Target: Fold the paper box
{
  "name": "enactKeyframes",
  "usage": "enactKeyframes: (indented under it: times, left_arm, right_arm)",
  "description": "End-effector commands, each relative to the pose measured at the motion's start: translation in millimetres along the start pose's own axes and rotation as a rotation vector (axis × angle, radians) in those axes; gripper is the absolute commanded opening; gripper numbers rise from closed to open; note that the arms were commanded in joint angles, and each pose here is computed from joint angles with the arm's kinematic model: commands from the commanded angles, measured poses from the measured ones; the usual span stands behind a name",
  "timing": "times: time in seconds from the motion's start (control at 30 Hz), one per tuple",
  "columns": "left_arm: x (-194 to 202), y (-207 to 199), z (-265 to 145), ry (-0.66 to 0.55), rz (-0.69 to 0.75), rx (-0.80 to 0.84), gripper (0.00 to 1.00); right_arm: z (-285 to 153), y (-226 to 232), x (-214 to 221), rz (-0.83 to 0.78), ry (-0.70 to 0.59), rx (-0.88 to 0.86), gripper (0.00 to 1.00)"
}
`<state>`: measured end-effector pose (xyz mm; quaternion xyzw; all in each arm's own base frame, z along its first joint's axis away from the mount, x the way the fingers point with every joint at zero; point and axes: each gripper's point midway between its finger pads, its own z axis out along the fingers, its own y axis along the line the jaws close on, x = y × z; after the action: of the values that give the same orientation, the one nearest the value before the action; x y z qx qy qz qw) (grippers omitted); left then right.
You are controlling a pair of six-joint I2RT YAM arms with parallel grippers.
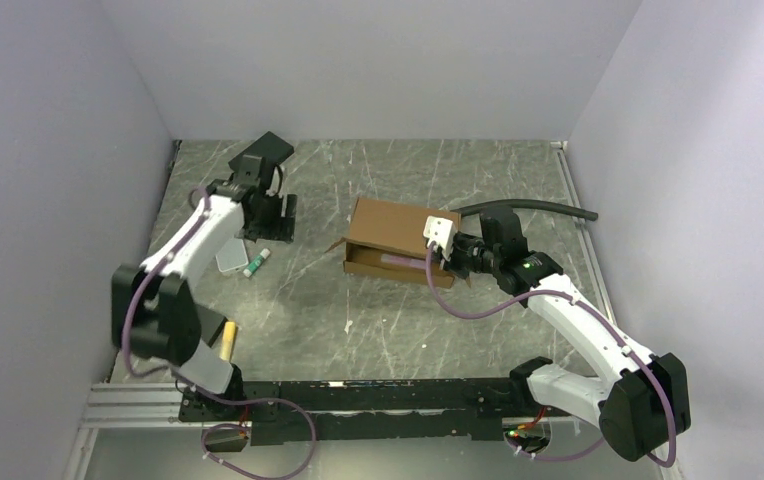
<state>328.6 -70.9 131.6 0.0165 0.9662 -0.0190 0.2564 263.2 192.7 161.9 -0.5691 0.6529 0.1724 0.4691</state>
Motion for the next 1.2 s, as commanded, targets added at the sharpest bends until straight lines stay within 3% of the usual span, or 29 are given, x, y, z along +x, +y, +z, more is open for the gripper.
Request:
enactKeyframes:
  times: [0.0, 0.37, 0.87, 0.97, 1.17]
  left_arm:
    - [-2, 14, 27, 0.132, 0.182, -0.060, 0.79]
    - [24, 33, 75, 0.243, 0.271, -0.117, 0.59]
    - [27, 46, 98, 0.292, 0.141, -0.008, 0.46]
    - [32, 48, 102, 0.315, 0.132, -0.017, 0.34]
    - [37, 47, 105, 0.332, 0.119, -0.016, 0.32]
  right_arm:
    - [-2, -1, -8, -0.008, -0.027, -0.005, 0.00]
    - [-3, -1, -7, -0.005, -0.031, -0.009, 0.00]
    - [-5, 1, -7, 0.000, -0.035, -0.012, 0.00]
    - [-5, 1, -8, -0.001, -0.037, -0.014, 0.00]
    - [-6, 1, -8, -0.002, -0.041, -0.013, 0.00]
